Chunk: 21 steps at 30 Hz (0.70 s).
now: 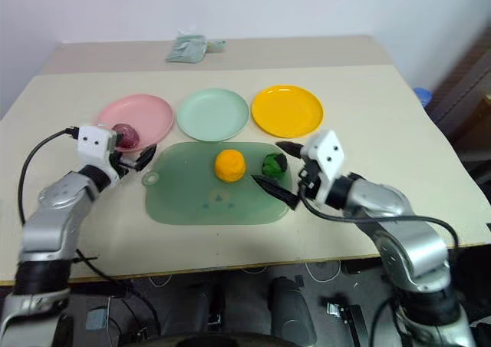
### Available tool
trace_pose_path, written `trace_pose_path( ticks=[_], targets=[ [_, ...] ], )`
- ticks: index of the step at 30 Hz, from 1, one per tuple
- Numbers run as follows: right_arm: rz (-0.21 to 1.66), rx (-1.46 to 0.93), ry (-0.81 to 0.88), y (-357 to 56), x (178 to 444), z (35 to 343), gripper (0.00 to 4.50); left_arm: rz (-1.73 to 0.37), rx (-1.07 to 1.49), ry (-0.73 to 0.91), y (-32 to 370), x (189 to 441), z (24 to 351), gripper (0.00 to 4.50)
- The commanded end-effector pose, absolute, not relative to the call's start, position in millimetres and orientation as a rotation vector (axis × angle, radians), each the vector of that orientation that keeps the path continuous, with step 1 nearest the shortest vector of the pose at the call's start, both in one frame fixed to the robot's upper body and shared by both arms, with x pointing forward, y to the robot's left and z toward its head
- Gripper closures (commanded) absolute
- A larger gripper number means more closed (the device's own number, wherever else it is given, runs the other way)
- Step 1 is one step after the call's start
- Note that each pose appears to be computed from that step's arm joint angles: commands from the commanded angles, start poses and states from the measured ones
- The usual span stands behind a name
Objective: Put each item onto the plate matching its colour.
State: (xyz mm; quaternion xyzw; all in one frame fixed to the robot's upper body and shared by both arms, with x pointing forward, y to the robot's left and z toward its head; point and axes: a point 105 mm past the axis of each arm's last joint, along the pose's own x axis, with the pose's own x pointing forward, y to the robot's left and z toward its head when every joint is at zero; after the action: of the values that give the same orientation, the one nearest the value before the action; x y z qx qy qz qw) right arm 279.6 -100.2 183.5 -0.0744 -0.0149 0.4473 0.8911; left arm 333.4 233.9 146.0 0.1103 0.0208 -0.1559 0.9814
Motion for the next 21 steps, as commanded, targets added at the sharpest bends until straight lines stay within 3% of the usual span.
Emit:
trace_pose_path(
  ticks=[1, 7, 15, 21],
  targets=[
    [0.908, -0.160, -0.006, -84.8, 295.6, 178.9, 0.00, -0.483, 0.254, -0.025, 219.1, 307.5, 166.9, 0.07],
    [0.945, -0.183, 0.094, -52.2, 315.3, 157.0, 0.00, -0.774, 0.331, 0.066, 184.0, 260.5, 147.6, 0.07],
    [0.925, -0.216, 0.137, -40.2, 329.4, 139.1, 0.00, -0.887, 0.290, 0.113, 164.3, 234.8, 139.8, 0.07],
    [0.906, -0.220, 0.147, -36.6, 337.0, 130.2, 0.00, -0.897, 0.272, 0.102, 155.7, 232.0, 141.2, 0.07]
  ],
)
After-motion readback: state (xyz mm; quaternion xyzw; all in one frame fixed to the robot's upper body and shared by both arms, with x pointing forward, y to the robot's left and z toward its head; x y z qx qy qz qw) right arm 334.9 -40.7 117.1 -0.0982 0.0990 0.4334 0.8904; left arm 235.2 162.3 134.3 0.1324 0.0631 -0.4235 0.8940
